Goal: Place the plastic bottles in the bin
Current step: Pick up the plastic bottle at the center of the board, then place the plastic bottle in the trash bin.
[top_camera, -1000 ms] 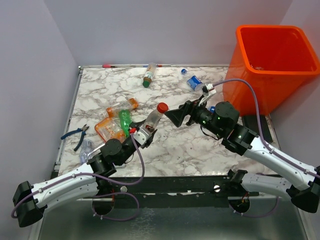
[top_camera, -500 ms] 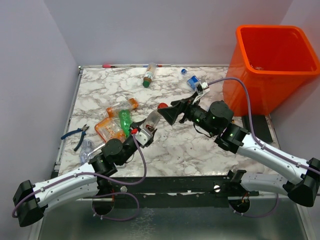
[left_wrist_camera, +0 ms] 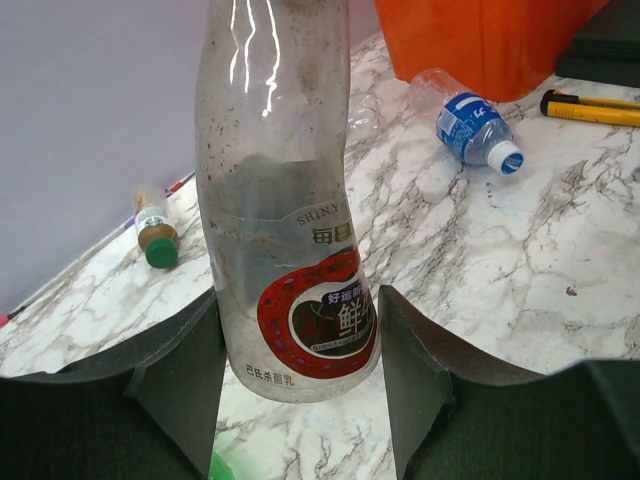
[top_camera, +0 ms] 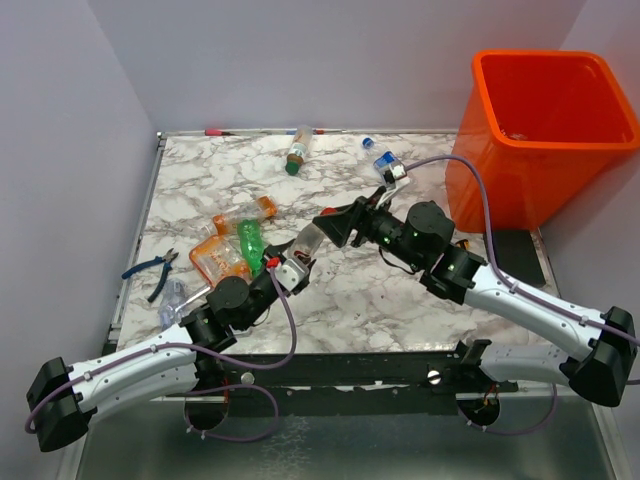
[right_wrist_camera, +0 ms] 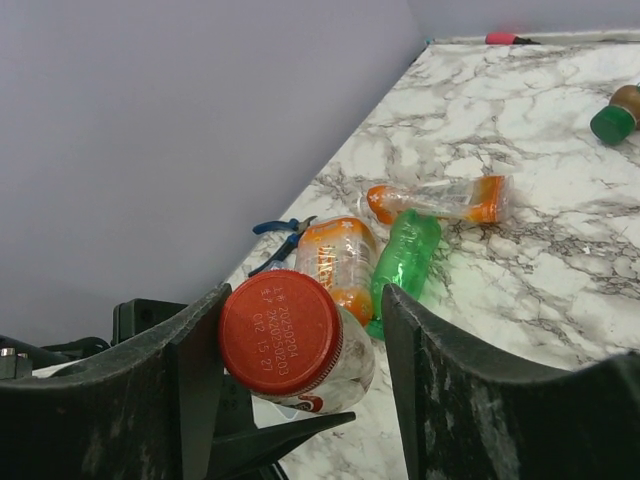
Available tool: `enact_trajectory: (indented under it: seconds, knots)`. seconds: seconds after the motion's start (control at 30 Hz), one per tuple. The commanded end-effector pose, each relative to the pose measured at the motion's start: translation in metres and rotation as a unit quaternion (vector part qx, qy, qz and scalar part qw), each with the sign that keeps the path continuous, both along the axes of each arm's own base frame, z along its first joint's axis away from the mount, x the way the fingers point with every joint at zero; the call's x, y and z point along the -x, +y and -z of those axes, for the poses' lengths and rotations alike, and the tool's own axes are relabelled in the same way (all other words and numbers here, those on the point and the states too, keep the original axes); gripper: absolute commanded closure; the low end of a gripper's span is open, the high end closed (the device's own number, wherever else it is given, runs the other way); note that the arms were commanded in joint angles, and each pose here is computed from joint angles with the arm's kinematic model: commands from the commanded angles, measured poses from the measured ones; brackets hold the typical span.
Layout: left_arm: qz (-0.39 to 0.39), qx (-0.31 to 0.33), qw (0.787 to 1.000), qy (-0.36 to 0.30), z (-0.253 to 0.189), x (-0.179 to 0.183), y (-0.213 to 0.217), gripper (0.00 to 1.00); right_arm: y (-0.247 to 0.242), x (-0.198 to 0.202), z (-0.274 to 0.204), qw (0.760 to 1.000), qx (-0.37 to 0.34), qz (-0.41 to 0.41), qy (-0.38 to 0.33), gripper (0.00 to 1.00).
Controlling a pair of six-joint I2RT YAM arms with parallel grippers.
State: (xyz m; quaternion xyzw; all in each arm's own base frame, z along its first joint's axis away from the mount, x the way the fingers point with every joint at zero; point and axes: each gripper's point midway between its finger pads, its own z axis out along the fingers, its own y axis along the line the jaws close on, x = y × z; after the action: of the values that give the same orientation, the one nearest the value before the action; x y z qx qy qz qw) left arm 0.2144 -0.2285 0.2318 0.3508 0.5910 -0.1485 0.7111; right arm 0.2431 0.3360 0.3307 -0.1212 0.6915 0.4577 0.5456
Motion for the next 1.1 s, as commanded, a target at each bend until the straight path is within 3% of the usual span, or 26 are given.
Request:
enact_trajectory:
  seconds: [0.0,0.2,0.23,0.3,0.43,0.47,0.63,0.8,0.93,1.07]
  knots:
    - [0.010,0.011,1.000,-0.014,-0.008,0.004,-0.001,1.00,0.003,0.001,0.005,1.000,-0.004,-0.002,0.002,0.42]
    - [0.017,0.013,1.000,-0.012,-0.008,0.004,-0.005,1.00,0.007,0.005,0.008,1.000,0.000,-0.019,-0.007,0.87]
    - [0.017,0.013,1.000,-0.010,-0.008,0.004,-0.005,0.95,0.008,0.005,0.008,1.000,0.003,-0.020,-0.008,0.96]
    - [0.016,0.014,1.000,-0.008,-0.007,0.004,-0.006,0.69,0.005,0.005,0.007,1.000,0.006,-0.016,-0.008,1.00]
    - [0.020,0.032,0.999,-0.008,-0.015,0.005,-0.007,0.06,0.001,0.006,0.010,1.000,0.018,-0.013,-0.008,1.00]
    - [0.018,0.037,0.999,-0.009,-0.018,0.006,-0.005,0.02,-0.001,0.006,0.010,1.000,0.023,-0.011,-0.008,1.00]
    - [-0.017,0.081,0.996,-0.020,-0.038,0.003,0.013,0.01,-0.035,-0.005,-0.021,0.995,0.057,0.061,-0.052,1.00]
    - [-0.070,0.118,0.990,-0.041,-0.057,0.000,0.041,0.01,-0.103,-0.021,-0.123,0.962,0.110,0.196,-0.156,1.00]
    - [-0.104,0.124,0.986,-0.049,-0.061,-0.004,0.055,0.01,-0.180,-0.027,-0.201,0.900,0.136,0.357,-0.209,1.00]
    - [-0.127,0.120,0.984,-0.041,-0.059,-0.010,0.059,0.01,-0.251,-0.020,-0.247,0.808,0.148,0.517,-0.239,1.00]
